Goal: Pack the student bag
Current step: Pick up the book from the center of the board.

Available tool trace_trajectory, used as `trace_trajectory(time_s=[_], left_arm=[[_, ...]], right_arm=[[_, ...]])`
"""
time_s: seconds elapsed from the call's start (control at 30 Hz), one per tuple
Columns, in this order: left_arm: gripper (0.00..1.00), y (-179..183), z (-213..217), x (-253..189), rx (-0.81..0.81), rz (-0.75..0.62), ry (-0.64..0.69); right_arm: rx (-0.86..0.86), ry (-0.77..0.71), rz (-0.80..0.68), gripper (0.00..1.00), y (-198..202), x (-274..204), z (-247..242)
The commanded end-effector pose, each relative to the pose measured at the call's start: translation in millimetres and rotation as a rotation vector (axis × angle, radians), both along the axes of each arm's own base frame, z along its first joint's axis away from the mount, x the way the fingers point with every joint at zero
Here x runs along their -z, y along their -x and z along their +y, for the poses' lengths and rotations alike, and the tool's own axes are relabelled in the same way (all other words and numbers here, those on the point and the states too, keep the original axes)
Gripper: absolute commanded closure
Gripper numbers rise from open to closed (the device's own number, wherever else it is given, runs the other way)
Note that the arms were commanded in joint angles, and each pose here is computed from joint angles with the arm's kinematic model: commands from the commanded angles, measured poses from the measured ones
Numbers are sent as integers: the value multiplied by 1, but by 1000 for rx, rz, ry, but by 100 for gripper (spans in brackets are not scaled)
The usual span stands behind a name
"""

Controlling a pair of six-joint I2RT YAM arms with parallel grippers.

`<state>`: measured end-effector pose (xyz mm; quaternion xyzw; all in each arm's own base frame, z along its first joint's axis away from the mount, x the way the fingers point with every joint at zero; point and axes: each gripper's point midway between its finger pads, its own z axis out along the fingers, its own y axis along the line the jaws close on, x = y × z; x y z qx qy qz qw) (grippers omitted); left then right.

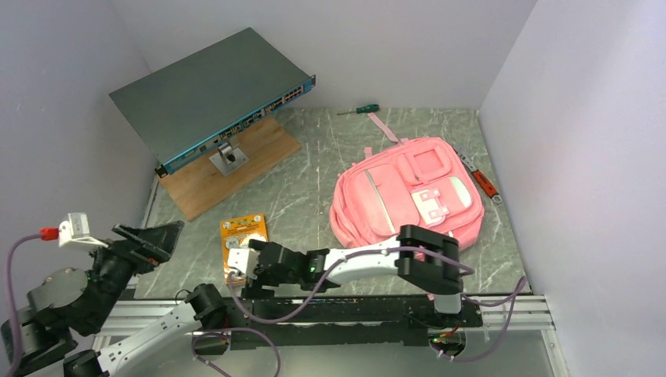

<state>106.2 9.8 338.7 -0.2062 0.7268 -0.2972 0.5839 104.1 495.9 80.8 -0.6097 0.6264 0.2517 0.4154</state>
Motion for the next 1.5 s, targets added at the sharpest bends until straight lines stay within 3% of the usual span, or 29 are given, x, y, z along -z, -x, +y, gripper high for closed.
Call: trace_trajectory(time_s=[0.0,0.37,0.47,0.77,0.83,0.87,1.03,1.2,1.3,1.47], left_arm=[[0,8,17,3,-8,-12,-74],[0,3,-5,14,65,23,-135],[0,-3,-17,21,79,59,-179],[0,-21,-50,40,131,135,-271],[0,-26,-62,47,155,144,-279],[0,-29,-69,51,170,150,-286],[0,-46,-100,87,191,255,-349],[0,-60,-130,115,199,360,-326],[0,-66,-149,126,244,400,-250],[0,-79,-158,162,220,571,8]], right_arm=[[-65,-119,-198,8,-16,-34,50],[-75,-100,-199,11,-19,8,70],[-44,-84,-204,18,-24,19,67],[129,-101,-63,79,-50,37,30],[163,-110,-18,96,-53,41,18],[178,-123,0,100,-53,40,12],[288,-239,57,100,-64,18,-24],[340,-321,148,100,-67,3,-52],[347,-348,173,100,-67,-4,-62],[360,-398,177,100,-63,-20,-76]])
